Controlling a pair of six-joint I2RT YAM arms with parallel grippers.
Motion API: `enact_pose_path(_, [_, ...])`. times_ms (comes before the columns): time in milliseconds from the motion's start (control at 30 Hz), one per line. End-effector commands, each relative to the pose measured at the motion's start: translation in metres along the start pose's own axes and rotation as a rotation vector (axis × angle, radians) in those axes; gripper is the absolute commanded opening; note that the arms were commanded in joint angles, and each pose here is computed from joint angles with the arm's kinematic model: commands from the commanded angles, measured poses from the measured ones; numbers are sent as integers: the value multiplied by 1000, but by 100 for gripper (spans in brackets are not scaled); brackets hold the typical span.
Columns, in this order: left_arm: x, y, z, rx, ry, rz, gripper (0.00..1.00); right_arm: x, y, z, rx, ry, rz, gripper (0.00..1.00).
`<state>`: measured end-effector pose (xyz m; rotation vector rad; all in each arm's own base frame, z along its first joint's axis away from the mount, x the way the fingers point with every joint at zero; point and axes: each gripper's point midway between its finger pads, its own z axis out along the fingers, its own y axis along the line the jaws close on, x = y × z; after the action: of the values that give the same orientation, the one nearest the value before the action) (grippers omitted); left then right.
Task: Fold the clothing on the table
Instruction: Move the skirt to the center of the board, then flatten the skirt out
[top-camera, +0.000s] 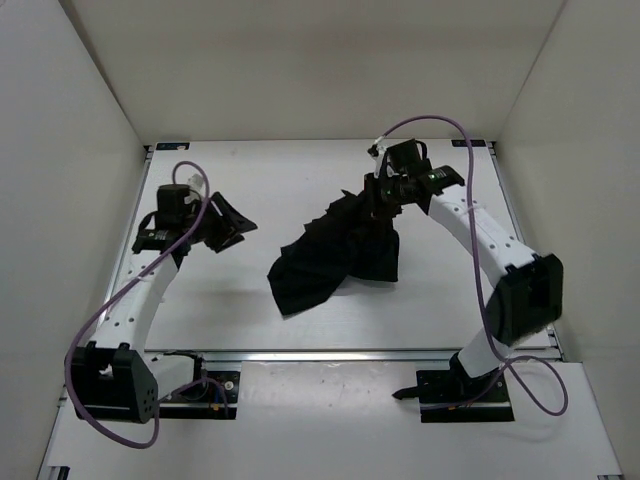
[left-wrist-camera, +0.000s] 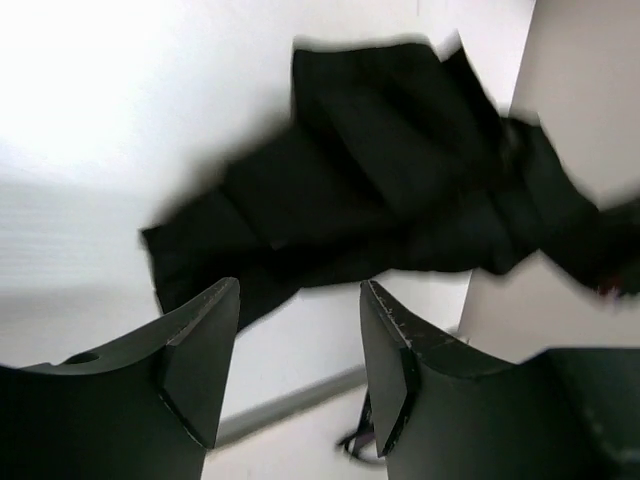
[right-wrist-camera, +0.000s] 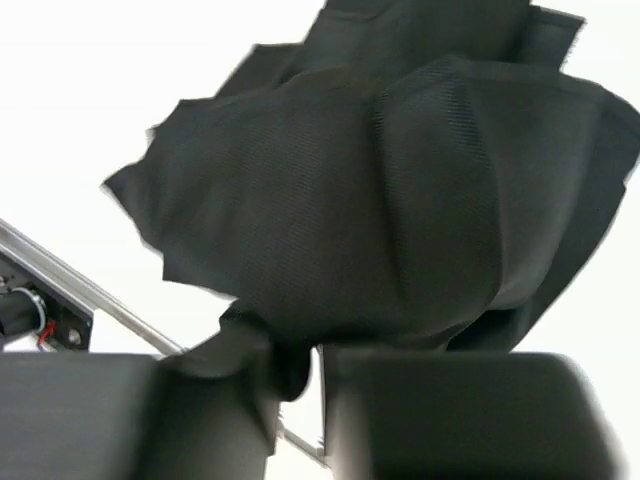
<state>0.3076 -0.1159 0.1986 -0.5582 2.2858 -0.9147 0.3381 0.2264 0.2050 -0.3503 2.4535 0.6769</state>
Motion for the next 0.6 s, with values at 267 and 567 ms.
enact_pose_path(267, [116,-24,53,27,281,159,98,-25,-66,30,225,89,34,63])
enact_pose_path(567, [153,-17,96,-13,399,188,99,28,-123,-22,216,-152,349,60])
